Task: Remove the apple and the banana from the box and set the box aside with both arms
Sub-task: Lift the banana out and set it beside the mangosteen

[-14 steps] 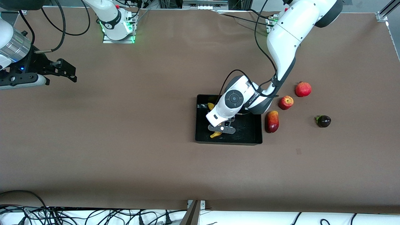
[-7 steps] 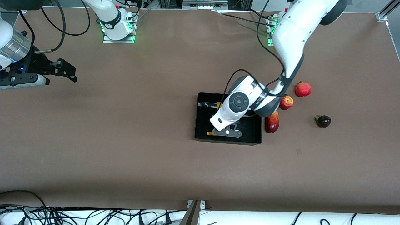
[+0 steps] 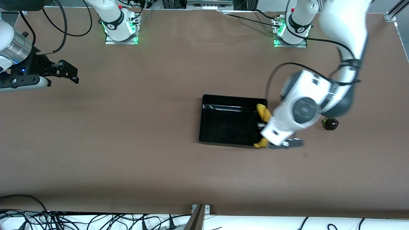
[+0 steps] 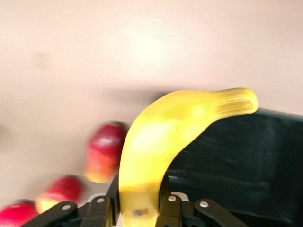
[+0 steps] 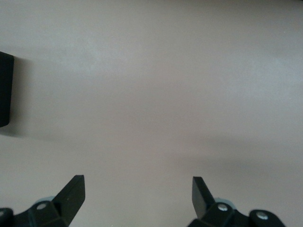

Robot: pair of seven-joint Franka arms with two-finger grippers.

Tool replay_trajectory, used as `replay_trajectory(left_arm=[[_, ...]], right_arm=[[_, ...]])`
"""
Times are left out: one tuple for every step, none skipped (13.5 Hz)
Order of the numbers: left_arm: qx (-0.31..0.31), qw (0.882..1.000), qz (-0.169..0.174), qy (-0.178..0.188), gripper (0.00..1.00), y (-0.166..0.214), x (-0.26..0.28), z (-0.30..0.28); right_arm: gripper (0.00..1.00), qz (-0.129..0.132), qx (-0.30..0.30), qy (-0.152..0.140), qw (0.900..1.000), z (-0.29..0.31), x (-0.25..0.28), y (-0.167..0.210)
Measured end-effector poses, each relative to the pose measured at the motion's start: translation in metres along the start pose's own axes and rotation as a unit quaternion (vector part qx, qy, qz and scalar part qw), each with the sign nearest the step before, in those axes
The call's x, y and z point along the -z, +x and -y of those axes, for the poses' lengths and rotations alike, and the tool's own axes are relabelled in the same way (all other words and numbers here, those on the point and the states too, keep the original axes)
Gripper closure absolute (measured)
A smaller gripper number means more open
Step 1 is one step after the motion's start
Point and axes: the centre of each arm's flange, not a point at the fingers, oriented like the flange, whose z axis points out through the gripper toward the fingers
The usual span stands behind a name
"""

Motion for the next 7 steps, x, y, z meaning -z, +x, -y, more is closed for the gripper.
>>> replay_trajectory(left_arm=[[-0.006, 1.0, 0.012, 0.005, 0.66, 0.016, -0.015, 0.041], [-0.018, 0.999, 0.025, 0.011, 0.66, 0.028, -0.032, 0.079], [-0.036, 0.998, 0.037, 0.02, 0.66, 0.038, -0.05, 0.115], [-0.057, 0.997, 0.044, 0.028, 0.66, 0.046, -0.069, 0.145], [-0.075, 0.996, 0.043, 0.027, 0.66, 0.052, -0.089, 0.168], [-0.089, 0.995, 0.034, 0.02, 0.66, 0.056, -0.112, 0.185], [-0.102, 0.994, 0.022, 0.011, 0.66, 0.056, -0.136, 0.197]], right_arm=[[0.0, 0.002, 0.003, 0.001, 1.0, 0.002, -0.003, 0.001], [0.0, 0.006, 0.006, 0.002, 1.0, 0.006, -0.007, 0.003], [0.0, 0.016, 0.011, 0.002, 1.0, 0.011, -0.013, 0.004], [0.0, 0.033, 0.017, 0.002, 0.999, 0.016, -0.021, 0.004], [0.0, 0.048, 0.028, 0.003, 0.998, 0.021, -0.028, 0.004], [0.0, 0.056, 0.04, 0.003, 0.998, 0.025, -0.033, 0.004], [0.0, 0.059, 0.048, 0.004, 0.997, 0.033, -0.036, 0.005]])
